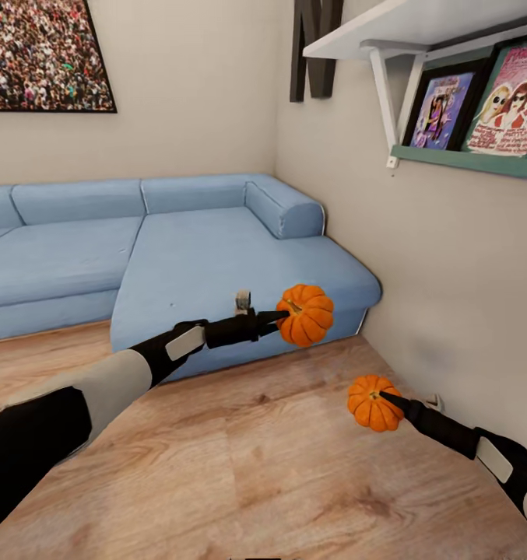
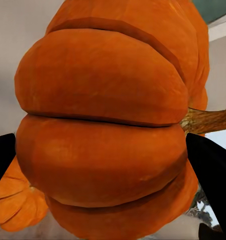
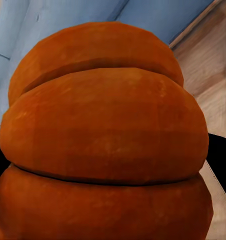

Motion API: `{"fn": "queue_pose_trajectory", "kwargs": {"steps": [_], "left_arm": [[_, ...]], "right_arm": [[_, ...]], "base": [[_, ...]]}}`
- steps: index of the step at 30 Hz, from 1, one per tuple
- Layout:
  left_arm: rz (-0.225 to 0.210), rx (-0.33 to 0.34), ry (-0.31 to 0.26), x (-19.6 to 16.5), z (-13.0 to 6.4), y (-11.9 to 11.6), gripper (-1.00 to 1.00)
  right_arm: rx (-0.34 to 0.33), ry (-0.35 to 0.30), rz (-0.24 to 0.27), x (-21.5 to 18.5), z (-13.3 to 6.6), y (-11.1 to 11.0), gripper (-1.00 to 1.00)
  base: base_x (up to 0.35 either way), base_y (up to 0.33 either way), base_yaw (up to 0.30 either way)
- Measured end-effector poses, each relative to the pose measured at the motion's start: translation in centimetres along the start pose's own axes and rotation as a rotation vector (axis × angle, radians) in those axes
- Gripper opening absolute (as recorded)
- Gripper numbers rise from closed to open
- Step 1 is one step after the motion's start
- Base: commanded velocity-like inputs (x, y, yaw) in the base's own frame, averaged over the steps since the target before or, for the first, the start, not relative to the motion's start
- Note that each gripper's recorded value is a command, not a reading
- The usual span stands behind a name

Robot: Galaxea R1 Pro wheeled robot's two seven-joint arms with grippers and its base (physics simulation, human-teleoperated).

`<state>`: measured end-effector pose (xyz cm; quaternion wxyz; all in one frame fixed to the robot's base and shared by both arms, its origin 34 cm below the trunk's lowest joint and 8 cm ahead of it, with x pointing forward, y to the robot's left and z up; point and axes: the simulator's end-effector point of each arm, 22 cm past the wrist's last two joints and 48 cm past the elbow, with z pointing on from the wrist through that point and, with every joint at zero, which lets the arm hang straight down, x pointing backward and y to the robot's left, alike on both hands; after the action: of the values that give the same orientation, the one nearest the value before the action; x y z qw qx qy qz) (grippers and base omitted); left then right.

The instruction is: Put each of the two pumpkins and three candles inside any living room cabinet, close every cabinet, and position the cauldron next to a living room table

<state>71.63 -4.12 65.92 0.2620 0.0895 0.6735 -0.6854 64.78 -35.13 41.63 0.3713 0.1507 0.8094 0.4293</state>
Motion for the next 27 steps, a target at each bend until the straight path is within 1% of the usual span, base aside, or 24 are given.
{"fn": "queue_pose_trajectory", "kwargs": {"steps": [2,4,5,6,7,8,9,11,12,16,19,21,24,27], "left_arm": [[0.011,-0.016,-0.004,-0.4,-0.6,-0.1,-1.00],[0.022,-0.038,-0.016,-1.1,-1.8,0.1,-1.00],[0.023,-0.043,-0.014,-1.0,-2.1,0.0,-1.00],[0.025,-0.053,0.000,-0.5,-2.2,0.2,-1.00],[0.029,-0.086,0.046,1.2,-2.4,1.1,-1.00],[0.044,-0.111,0.079,2.2,-2.6,1.7,-1.00],[0.035,-0.111,0.083,2.7,-2.7,1.6,-1.00],[0.049,-0.140,0.132,4.2,-2.9,2.1,-1.00],[0.053,-0.144,0.144,4.6,-2.9,2.0,-1.00],[0.058,-0.176,0.212,7.6,-3.3,2.6,-1.00],[0.051,-0.180,0.211,8.3,-3.8,2.5,-1.00],[0.054,-0.204,0.208,8.5,-5.1,3.1,-1.00],[0.064,-0.208,0.196,7.9,-5.8,2.5,-1.00],[0.080,-0.206,0.197,7.8,-5.8,1.7,-1.00]], "right_arm": [[-0.005,-0.007,-0.004,-0.4,-0.2,0.4,-1.00],[-0.009,-0.012,-0.010,-0.7,-0.4,0.8,-1.00],[-0.010,-0.014,-0.013,-0.8,-0.5,1.0,-1.00],[-0.012,-0.016,-0.016,-1.0,-0.6,1.2,-1.00],[-0.007,-0.003,-0.027,-0.7,-0.6,1.3,-1.00],[-0.004,0.007,-0.037,-0.4,-0.6,1.4,-1.00],[-0.004,0.007,-0.043,-0.6,-0.7,1.6,-1.00],[-0.002,0.008,-0.055,-0.7,-0.8,1.9,-1.00],[0.001,0.011,-0.060,-0.6,-0.9,1.9,-1.00],[0.035,0.061,-0.084,0.7,-1.6,1.3,-1.00],[0.028,0.054,-0.093,0.3,-1.9,2.0,-1.00],[0.025,0.049,-0.100,0.0,-2.1,2.4,-1.00],[0.033,0.068,-0.116,0.3,-2.5,2.5,-1.00],[0.029,0.067,-0.126,0.1,-2.8,3.0,-1.00]], "base": [[0.000,0.000,-0.214],[0.000,0.000,-0.214],[0.000,0.000,-0.214],[0.000,0.000,-0.214],[0.000,0.000,-0.214],[0.000,0.000,-0.214],[0.000,0.000,-0.214],[0.000,0.000,-0.214],[0.000,0.000,-0.214],[0.000,0.000,-0.214],[0.000,0.000,-0.214],[0.000,0.000,-0.214],[0.000,0.000,-0.214],[0.000,0.000,-0.214]]}}
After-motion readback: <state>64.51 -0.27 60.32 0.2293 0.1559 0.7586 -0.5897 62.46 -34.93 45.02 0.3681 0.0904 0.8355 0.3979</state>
